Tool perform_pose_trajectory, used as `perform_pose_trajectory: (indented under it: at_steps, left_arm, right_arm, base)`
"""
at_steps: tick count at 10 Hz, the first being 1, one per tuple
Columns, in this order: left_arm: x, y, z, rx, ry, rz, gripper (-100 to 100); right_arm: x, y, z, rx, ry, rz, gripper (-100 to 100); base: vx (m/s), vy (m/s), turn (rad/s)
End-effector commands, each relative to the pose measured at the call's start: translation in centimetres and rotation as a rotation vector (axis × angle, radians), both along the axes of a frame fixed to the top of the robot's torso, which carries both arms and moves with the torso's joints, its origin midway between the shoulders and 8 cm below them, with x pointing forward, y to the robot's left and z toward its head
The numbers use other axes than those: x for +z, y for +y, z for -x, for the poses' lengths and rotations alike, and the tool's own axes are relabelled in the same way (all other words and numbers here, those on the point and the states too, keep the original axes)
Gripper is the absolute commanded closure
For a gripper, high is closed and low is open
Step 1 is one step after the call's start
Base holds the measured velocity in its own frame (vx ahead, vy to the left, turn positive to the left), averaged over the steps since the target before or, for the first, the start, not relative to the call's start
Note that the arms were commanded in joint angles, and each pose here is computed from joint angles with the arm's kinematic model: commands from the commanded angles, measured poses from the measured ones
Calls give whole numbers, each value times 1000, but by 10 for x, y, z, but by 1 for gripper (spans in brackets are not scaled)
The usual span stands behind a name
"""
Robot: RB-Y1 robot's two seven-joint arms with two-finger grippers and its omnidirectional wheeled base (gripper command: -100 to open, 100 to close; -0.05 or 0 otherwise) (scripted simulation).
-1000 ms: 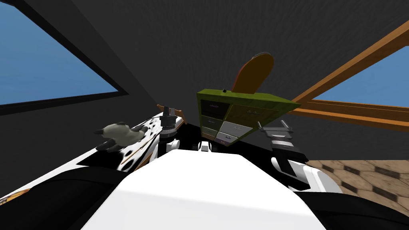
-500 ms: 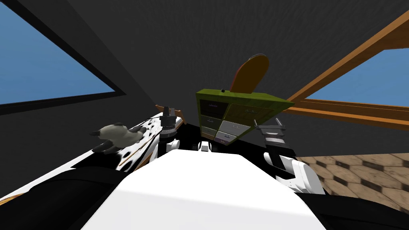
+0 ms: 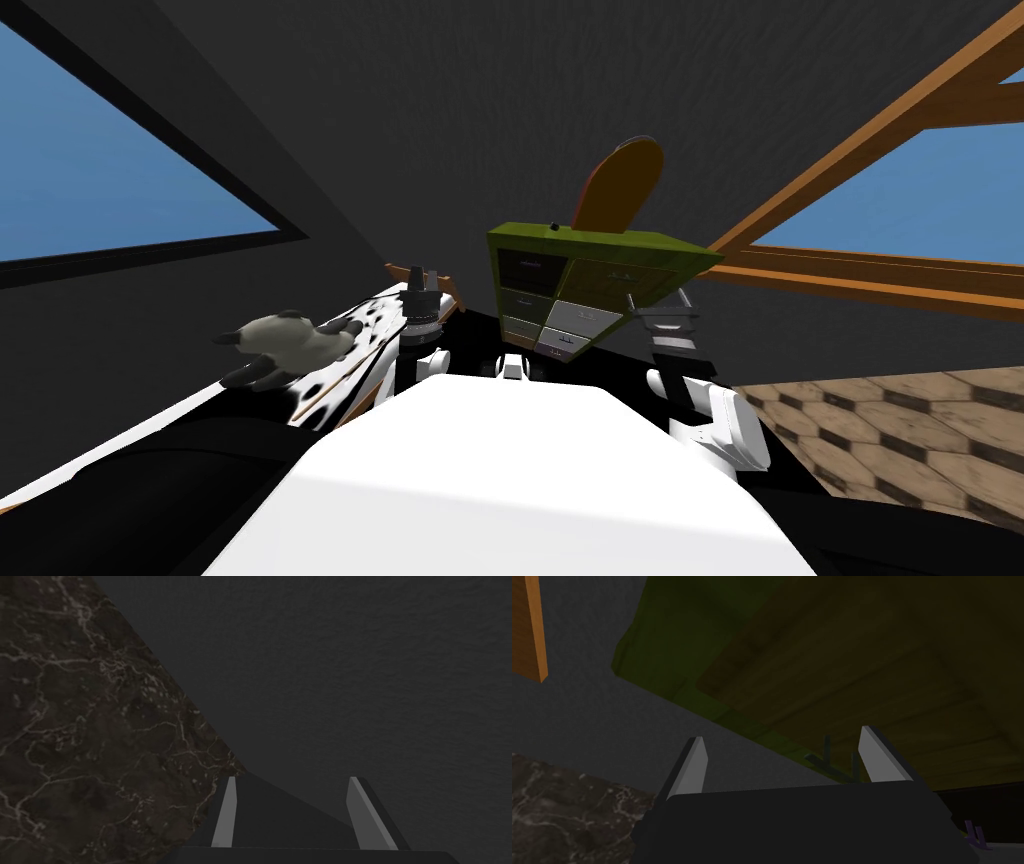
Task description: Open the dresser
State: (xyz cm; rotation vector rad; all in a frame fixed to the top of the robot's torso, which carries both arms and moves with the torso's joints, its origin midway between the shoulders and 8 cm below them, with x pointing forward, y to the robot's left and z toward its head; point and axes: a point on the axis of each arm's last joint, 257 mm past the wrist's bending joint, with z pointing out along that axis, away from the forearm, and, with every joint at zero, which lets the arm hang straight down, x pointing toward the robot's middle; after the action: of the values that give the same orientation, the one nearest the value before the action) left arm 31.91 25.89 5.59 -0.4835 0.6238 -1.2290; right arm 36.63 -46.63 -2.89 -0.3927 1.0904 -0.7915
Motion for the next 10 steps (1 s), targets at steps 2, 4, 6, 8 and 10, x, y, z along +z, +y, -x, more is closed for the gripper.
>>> perform_pose_trajectory:
  at_steps: [2, 4, 6, 8, 10]
  left_arm:
    - [0, 0, 0, 0, 0, 0, 0]
    - [0, 0, 0, 0, 0, 0, 0]
    - [0, 0, 0, 0, 0, 0, 0]
    - [0, 0, 0, 0, 0, 0, 0]
    - [0, 0, 0, 0, 0, 0, 0]
  right_arm:
    - [12, 22, -14, 41, -61, 40, -100]
    - [19, 34, -22, 63, -98, 56, -100]
    - [24, 46, -29, 82, -136, 67, -100]
    - [28, 58, -35, 97, -172, 65, -100]
    - [27, 69, -40, 104, -203, 42, -100]
  base:
    - [-14, -8, -45]
    - [-14, -7, -42]
    - [-12, -7, -39]
    - [-13, -7, -41]
    - [-11, -6, -28]
